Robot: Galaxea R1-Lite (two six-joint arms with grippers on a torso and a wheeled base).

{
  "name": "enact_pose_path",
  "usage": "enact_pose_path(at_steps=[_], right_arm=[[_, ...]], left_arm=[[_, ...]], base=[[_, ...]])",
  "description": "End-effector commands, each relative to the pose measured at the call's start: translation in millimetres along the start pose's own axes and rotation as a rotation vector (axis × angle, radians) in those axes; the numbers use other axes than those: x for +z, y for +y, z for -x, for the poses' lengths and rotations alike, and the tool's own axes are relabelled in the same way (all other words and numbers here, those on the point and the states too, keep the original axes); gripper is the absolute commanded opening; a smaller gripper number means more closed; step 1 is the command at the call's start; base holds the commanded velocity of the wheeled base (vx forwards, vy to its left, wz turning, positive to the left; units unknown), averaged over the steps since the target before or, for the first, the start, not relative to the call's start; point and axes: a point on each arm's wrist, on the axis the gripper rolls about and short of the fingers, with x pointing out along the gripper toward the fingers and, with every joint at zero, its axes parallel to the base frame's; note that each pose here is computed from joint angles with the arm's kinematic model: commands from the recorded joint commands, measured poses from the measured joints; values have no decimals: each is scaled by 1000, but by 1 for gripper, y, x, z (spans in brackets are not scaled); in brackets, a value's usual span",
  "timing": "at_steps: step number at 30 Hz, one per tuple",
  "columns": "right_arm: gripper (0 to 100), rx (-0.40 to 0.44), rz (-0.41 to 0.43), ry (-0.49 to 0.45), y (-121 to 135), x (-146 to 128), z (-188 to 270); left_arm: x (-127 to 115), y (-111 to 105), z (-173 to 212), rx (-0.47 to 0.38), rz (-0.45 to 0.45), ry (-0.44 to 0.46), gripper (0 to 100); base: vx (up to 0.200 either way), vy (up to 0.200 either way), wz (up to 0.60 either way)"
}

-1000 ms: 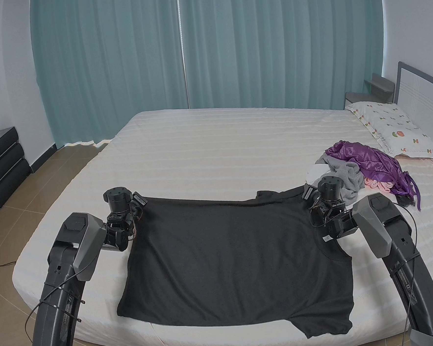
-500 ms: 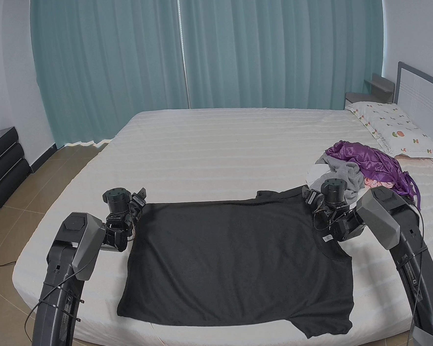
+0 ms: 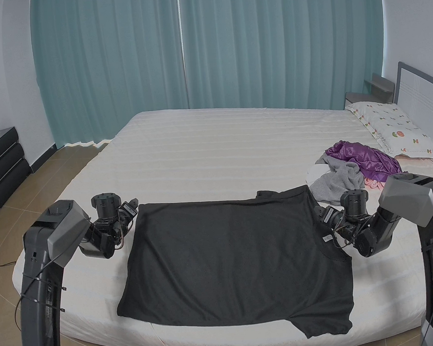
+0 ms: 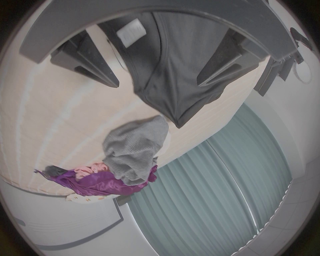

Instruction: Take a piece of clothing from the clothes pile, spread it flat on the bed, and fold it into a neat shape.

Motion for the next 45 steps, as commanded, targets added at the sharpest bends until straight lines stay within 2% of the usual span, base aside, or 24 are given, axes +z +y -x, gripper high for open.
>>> enact_pose_path(at_steps=[1,5,8,11,13,15,17,24,31,34,45], right_arm=[[100,69,-92,75,-6,9,97],[100,84,-97,133,-16,-7,129],[100,126,-104,226,-21,-23,149],[100,120,-136,271,-29,-33,162],[100,120,-136,271,-29,-33,162],[100,124,-202,321,-36,-42,171],[100,123,-210,335,-41,-45,178],[100,115,-219,395,-49,-51,192],[100,111,-217,413,-49,-53,194],[100,104,-215,418,-51,-54,194],[100,104,-212,424,-50,-56,194]], left_arm=[[39,-20,95,-8,4,58,100],[32,-16,132,-2,-1,127,100],[20,-17,166,0,-6,190,100],[7,-14,193,7,-7,249,100],[7,-14,193,7,-7,249,100],[-1,-10,216,11,2,287,100],[-10,-4,228,27,6,322,100],[-22,10,241,25,26,402,100],[-27,14,242,37,42,434,100],[-30,16,240,46,44,442,100],[-33,9,244,27,101,458,100]], base=[[0,0,0],[0,0,0],[0,0,0],[0,0,0],[0,0,0],[0,0,0],[0,0,0],[-57,0,0],[-200,0,0],[0,0,0],[0,-36,0]])
